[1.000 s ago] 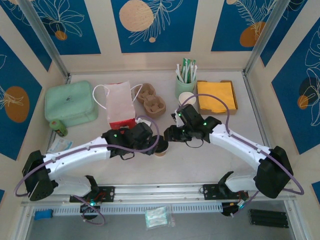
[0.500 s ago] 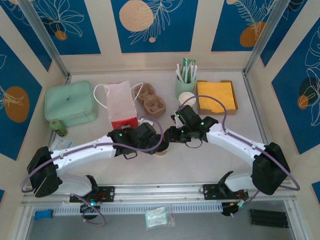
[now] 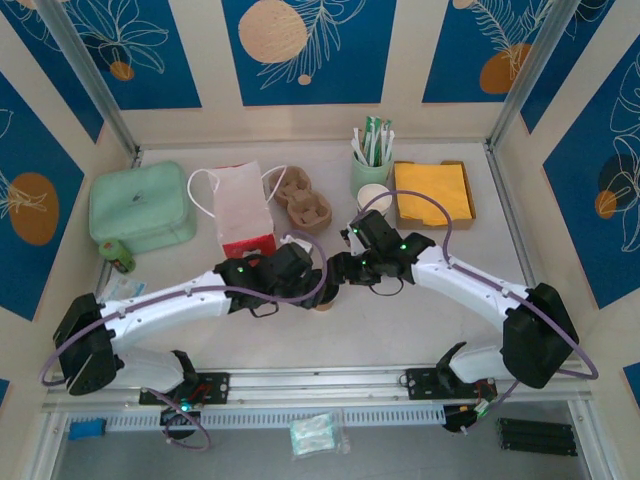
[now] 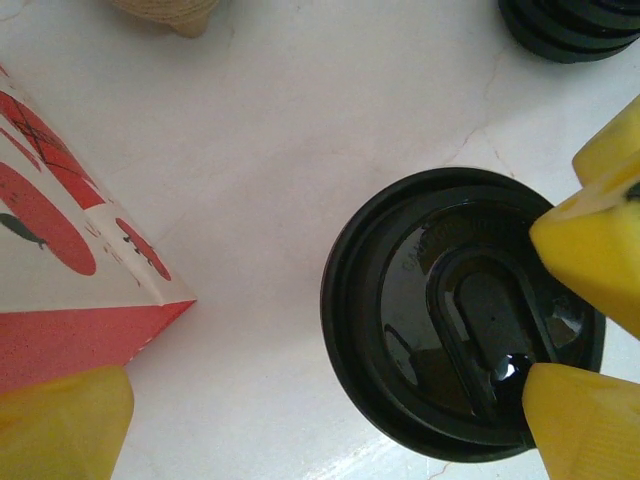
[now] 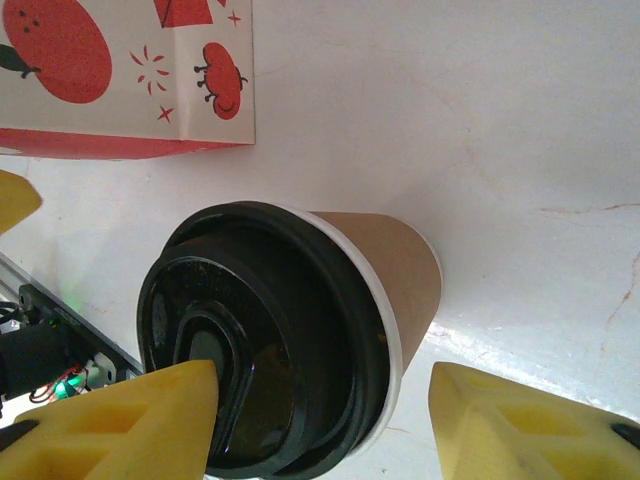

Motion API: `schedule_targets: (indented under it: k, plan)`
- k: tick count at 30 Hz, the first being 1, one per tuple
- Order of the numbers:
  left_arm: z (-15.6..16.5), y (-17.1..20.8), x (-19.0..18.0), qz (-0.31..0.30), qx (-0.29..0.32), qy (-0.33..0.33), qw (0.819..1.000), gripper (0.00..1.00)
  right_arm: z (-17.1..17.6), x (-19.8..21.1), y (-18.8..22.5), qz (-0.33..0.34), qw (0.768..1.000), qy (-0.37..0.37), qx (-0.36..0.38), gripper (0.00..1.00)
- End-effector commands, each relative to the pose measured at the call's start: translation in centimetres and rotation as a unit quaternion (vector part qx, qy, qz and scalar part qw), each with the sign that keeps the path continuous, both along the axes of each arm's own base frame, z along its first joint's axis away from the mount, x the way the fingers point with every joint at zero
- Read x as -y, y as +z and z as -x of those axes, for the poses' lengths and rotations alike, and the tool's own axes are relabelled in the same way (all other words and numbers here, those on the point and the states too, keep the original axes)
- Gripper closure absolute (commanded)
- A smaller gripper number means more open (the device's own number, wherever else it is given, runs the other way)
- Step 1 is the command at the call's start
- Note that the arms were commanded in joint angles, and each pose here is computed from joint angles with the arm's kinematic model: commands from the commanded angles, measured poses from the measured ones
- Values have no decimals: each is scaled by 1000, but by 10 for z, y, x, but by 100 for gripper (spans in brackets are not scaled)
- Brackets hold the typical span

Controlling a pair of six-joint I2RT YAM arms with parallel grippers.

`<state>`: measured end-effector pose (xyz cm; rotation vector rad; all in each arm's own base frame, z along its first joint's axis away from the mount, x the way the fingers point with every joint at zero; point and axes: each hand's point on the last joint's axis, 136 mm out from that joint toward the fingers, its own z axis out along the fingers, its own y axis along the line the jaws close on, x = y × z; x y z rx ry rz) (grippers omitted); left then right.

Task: Pack the takeout coffee

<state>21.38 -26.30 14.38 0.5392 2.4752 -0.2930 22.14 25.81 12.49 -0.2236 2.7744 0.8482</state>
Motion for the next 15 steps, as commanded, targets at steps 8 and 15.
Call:
schedule_targets:
  k: [8,15]
  plan:
    - [-1,6,-22,-25,4,35,999,1,4,2,-12,9,1000,7,-13,46]
    - [-3,-10,-20,-36,-3,38,999,0,4,5,-13,12,1000,5,-13,51]
